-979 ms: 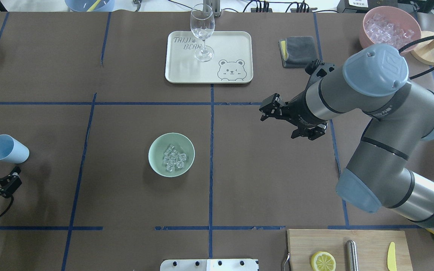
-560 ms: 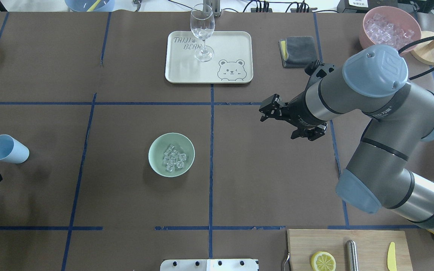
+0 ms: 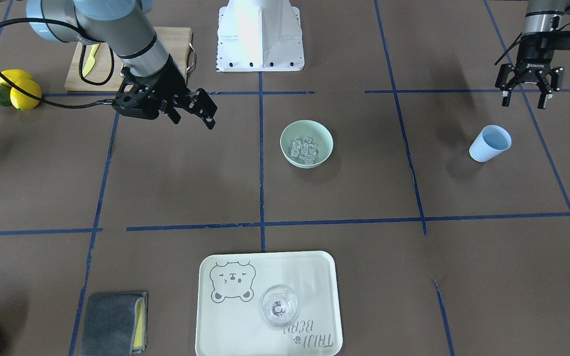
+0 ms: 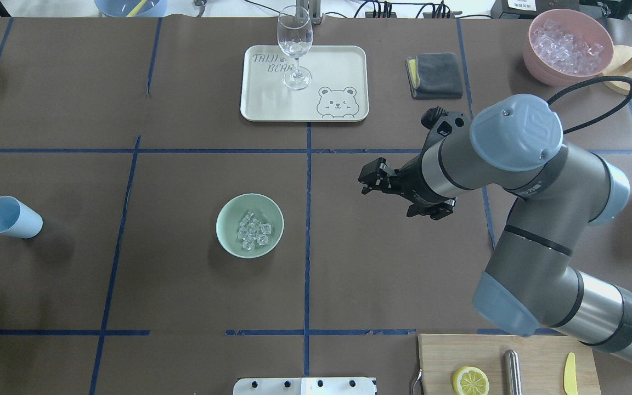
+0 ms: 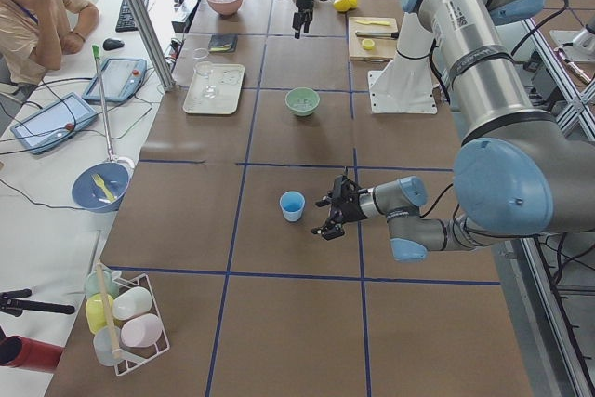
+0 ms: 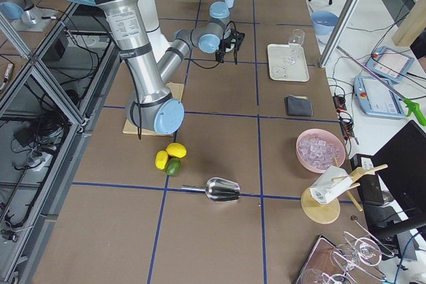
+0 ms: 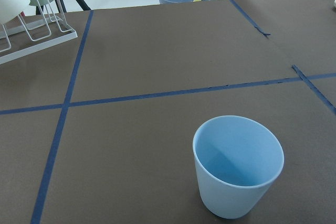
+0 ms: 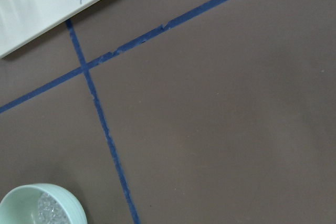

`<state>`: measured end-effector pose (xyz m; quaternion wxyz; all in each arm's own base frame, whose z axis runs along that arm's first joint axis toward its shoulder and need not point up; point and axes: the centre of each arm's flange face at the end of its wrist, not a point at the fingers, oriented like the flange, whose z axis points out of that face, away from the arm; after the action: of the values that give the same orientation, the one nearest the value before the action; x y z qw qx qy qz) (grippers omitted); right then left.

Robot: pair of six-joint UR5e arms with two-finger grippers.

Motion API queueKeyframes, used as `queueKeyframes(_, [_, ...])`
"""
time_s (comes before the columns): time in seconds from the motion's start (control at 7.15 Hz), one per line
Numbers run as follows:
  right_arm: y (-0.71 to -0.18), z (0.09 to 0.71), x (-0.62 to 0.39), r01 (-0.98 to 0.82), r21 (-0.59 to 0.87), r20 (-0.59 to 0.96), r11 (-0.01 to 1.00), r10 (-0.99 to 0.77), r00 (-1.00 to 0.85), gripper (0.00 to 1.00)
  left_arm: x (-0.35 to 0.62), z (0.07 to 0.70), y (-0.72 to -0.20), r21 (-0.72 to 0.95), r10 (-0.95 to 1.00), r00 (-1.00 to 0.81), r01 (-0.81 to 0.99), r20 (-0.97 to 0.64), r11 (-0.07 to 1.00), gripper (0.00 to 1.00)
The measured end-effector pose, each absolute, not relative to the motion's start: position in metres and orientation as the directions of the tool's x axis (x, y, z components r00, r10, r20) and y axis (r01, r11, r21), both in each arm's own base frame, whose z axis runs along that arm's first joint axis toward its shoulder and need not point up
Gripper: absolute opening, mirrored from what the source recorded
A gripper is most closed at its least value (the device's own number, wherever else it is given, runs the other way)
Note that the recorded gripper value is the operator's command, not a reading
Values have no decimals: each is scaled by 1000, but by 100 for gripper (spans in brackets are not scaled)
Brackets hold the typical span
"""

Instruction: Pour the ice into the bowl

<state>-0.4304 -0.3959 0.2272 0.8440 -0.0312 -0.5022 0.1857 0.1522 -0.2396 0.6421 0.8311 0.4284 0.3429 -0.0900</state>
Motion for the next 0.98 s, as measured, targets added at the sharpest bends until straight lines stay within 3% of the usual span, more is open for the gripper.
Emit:
queueKeyframes(0.56, [-379,181,-514,-288,-164,859,944,280,429,100,113,633,-271,678,281,739,307,-612,668,100])
queueKeyframes(0.98, [-388,166,-588,-255,-115,834,960,232,501,100,74,625,-335,642,341,728,174,-595,747,100])
